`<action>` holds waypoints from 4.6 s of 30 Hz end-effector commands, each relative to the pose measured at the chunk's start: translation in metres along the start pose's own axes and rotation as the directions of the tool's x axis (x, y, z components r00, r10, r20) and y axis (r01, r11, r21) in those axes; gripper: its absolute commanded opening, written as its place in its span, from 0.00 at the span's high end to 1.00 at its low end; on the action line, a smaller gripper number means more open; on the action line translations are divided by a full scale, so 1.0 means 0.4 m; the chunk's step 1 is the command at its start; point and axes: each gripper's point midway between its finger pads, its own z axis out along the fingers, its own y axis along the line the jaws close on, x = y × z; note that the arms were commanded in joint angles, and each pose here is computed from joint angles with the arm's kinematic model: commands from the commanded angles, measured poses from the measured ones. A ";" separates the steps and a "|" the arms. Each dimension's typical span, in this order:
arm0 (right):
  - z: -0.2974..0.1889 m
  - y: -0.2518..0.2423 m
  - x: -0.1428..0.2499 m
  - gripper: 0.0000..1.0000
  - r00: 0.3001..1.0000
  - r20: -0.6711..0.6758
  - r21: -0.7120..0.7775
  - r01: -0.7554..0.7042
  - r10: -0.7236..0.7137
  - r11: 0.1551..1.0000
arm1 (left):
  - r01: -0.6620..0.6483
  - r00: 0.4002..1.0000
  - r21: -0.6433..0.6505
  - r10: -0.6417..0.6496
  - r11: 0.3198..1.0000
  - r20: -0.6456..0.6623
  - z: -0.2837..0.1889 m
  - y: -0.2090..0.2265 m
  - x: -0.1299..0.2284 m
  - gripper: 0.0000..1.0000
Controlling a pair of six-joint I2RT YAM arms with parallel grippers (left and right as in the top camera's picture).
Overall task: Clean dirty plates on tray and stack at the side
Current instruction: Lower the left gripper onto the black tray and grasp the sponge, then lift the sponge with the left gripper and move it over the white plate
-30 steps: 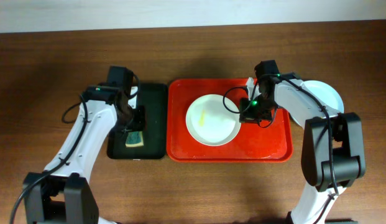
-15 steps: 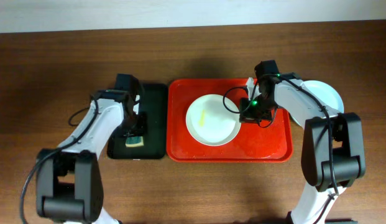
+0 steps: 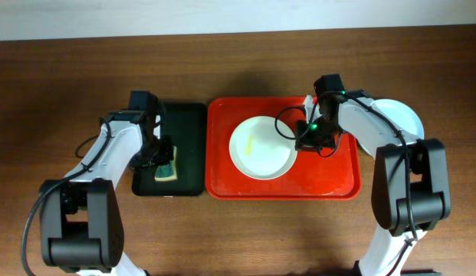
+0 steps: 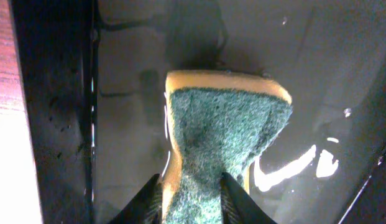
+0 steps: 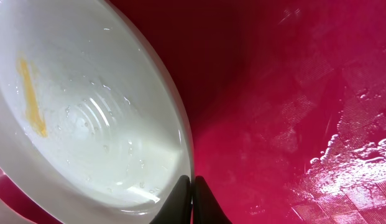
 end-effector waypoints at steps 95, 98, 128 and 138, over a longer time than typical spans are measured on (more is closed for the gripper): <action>0.022 0.059 -0.007 0.84 0.998 0.008 0.006 0.069 -0.069 0.998 | -0.171 0.981 0.103 0.159 0.980 0.115 -0.250 -0.099 -0.095 1.00; 0.022 0.060 -0.008 0.78 0.997 0.010 0.005 0.070 -0.070 0.998 | -0.199 0.979 0.101 0.194 0.975 0.060 -0.194 -0.131 -0.087 1.00; 0.041 0.043 -0.008 0.96 0.999 0.024 0.025 0.040 -0.040 0.999 | -0.265 0.964 0.104 0.264 0.959 0.021 -0.111 -0.211 -0.082 1.00; 0.042 0.058 -0.003 0.79 0.999 0.014 -0.011 0.040 -0.040 0.999 | -0.263 0.965 0.105 0.262 0.959 0.028 -0.111 -0.212 -0.086 1.00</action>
